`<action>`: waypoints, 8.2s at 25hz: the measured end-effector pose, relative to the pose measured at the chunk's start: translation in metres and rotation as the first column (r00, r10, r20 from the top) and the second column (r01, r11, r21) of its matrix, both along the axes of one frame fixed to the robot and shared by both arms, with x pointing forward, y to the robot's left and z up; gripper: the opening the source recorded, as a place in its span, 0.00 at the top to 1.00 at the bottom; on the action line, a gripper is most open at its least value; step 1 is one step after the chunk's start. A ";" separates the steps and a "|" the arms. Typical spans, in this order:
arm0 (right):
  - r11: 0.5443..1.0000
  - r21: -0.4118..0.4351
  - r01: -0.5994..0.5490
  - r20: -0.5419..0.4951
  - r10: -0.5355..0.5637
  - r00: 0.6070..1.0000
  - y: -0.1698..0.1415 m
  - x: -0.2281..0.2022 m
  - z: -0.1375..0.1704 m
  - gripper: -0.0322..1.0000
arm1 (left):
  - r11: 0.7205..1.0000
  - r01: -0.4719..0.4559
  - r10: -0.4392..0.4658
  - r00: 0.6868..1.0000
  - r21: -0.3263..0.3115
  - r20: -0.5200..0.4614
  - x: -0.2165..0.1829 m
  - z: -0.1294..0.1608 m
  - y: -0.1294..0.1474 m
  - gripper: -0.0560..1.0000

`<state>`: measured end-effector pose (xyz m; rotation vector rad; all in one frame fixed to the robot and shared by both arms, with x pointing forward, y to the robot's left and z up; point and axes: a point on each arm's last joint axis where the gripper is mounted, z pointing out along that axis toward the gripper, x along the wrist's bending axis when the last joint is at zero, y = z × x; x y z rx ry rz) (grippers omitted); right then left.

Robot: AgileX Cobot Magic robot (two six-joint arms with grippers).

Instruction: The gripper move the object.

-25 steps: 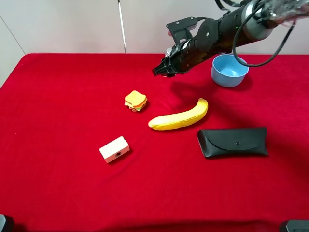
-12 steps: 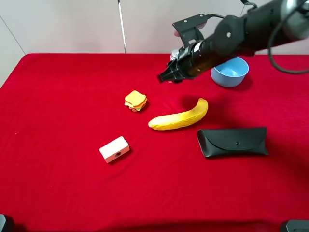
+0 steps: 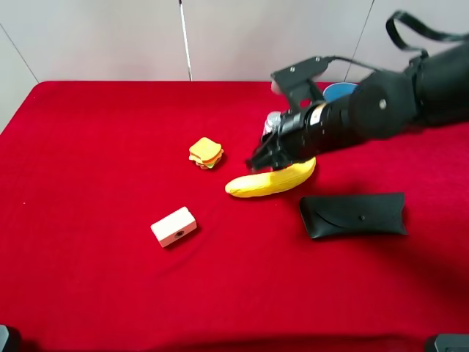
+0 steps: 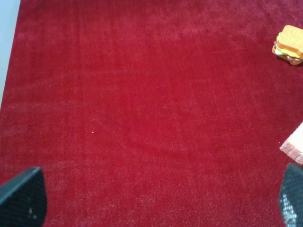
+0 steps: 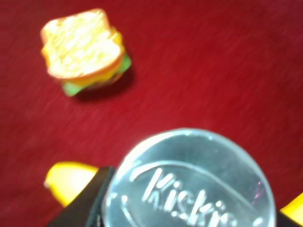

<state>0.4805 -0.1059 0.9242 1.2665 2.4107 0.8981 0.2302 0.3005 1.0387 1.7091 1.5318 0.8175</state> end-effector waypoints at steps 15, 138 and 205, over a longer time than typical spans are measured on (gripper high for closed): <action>0.989 0.019 -0.149 -0.071 0.150 0.986 0.032 -0.077 -0.017 0.66 | 1.000 0.000 0.000 1.000 0.000 0.000 0.000 0.000 0.000 0.02; 0.978 -0.006 -0.211 -0.119 0.208 0.971 -0.077 -0.150 0.096 0.30 | 1.000 0.000 0.000 1.000 0.000 0.000 0.000 0.000 0.000 0.02; 0.723 0.248 0.645 0.303 -0.690 0.657 -0.204 -0.252 0.132 0.30 | 1.000 0.000 0.000 1.000 0.000 0.000 0.000 0.000 0.000 0.02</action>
